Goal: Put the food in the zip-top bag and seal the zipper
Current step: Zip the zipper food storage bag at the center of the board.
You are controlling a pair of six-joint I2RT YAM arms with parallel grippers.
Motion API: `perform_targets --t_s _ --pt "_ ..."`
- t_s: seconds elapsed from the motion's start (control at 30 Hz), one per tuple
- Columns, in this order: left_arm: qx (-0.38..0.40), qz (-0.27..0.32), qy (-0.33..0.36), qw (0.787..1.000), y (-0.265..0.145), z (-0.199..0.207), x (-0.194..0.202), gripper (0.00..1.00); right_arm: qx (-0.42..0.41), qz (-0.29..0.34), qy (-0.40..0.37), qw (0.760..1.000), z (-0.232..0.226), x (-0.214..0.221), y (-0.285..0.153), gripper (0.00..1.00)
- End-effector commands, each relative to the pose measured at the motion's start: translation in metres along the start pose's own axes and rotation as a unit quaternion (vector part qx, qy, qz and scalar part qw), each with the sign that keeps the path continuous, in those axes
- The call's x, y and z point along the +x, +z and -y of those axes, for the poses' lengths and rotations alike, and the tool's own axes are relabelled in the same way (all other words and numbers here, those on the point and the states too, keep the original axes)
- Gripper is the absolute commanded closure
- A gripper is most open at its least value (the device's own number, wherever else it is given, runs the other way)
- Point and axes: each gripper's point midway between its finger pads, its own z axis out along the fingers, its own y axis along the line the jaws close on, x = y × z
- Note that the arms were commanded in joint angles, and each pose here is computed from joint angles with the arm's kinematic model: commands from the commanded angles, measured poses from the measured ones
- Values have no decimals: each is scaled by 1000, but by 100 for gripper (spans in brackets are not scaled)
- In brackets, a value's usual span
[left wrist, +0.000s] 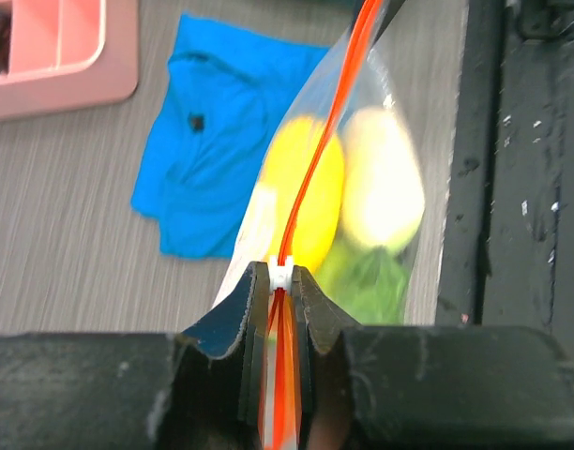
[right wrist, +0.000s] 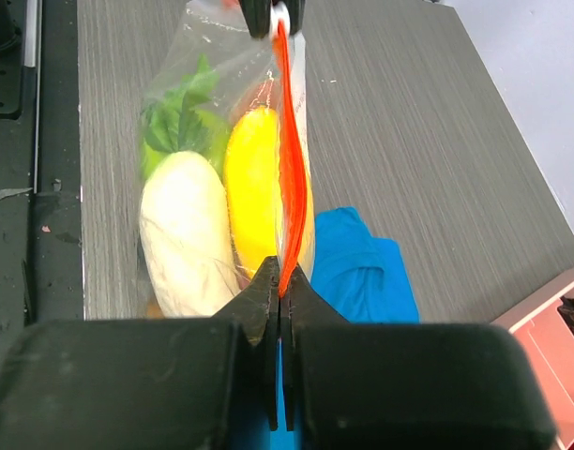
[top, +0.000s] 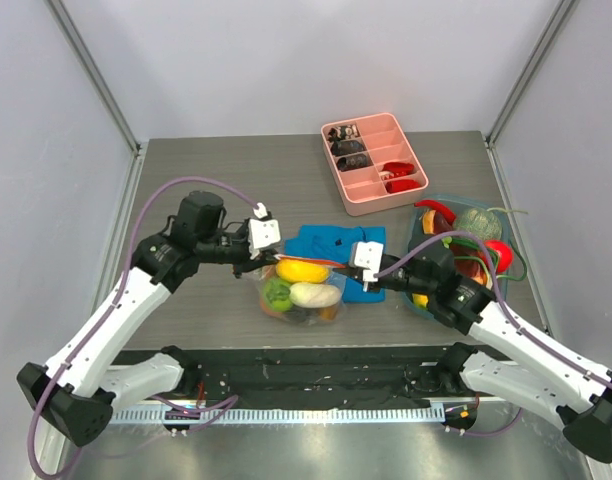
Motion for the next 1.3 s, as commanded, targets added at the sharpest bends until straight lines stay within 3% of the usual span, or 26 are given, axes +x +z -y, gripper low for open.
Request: perform_targets --t_s 0.0,0.47,0.7,0.73,0.8,0.83,0.87,0.9,0.97,1.03,1.27 --pt "-60 -43 -1 997 -32 -17 24 100 32 0 -14 999 10 -1 -8 99" --pt "-114 -102 -52 987 -77 -25 67 100 46 -6 -22 999 15 4 -17 99" --pt "-116 -138 -40 983 -92 -13 82 99 40 -3 -17 999 13 4 -17 99" --pt "-112 -134 -25 984 -93 -10 80 97 34 1 -15 999 12 1 -16 99" --pt "-101 -104 -17 989 -91 -3 67 79 23 4 -10 1000 9 0 -12 99" --pt "-99 -87 -18 991 -91 -1 59 65 13 12 -11 1000 8 -5 -11 99" --pt "-100 -70 -17 992 -91 -2 49 45 11 15 -10 1000 8 -7 -9 99" --pt "-92 -43 -19 995 -89 0 38 39 11 17 -6 1000 9 -7 -8 99" --pt "-94 -9 -30 995 -84 -8 20 31 3 21 -7 1000 9 -10 -4 99" --pt "-79 10 -24 997 -77 -10 3 29 1 25 -9 1000 10 -13 -1 99" --pt "-34 12 0 999 -29 -20 -16 21 -15 35 -29 999 9 -19 3 99"
